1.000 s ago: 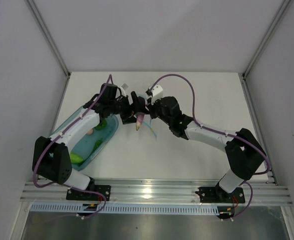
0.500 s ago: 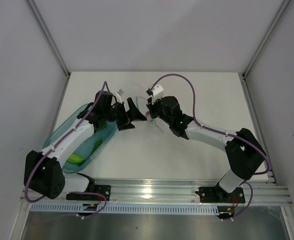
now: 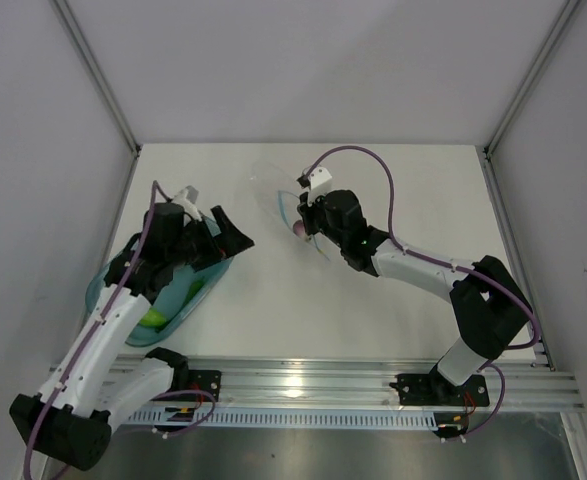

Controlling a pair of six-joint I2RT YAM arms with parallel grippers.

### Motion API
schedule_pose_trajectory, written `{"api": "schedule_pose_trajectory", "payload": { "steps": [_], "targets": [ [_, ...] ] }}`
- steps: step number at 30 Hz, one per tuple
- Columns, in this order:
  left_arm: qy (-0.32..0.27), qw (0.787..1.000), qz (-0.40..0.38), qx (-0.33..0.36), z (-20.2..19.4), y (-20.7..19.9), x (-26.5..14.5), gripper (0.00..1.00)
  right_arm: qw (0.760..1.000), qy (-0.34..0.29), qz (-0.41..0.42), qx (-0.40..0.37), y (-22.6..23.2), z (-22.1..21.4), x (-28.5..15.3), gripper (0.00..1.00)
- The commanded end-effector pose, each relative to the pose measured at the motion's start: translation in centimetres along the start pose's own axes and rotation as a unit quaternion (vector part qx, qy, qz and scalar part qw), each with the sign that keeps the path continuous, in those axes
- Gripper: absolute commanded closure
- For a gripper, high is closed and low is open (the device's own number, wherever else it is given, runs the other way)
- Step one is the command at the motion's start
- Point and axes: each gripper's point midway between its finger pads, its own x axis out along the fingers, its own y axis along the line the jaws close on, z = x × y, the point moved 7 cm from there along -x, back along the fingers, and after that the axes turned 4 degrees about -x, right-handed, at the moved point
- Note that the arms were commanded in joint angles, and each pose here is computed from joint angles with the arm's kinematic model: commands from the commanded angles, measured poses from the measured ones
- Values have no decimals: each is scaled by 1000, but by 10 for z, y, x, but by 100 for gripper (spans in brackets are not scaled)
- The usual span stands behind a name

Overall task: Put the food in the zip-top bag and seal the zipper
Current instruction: Place the fake vegetable in the zipper food storage bag, then pick up the fake vegetable from the bin.

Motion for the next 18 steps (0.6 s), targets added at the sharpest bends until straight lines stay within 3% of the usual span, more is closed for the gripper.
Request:
{"api": "schedule_pose_trajectory", "payload": {
  "steps": [1, 5, 12, 18],
  "targets": [
    [-96, 980, 161, -69, 14, 43, -21, 1, 1000, -25, -12, 7, -4, 16, 4, 100],
    [-142, 962, 194, -130, 28, 67, -24, 0, 1000, -26, -10, 7, -4, 17, 4, 100],
    [-151, 930, 214, -259, 56, 99, -13, 1, 1000, -26, -10, 7, -4, 17, 4, 100],
    [-150, 905, 236, -320, 66, 118, 13, 1, 1000, -27, -6, 7, -5, 17, 4, 100]
  ]
}}
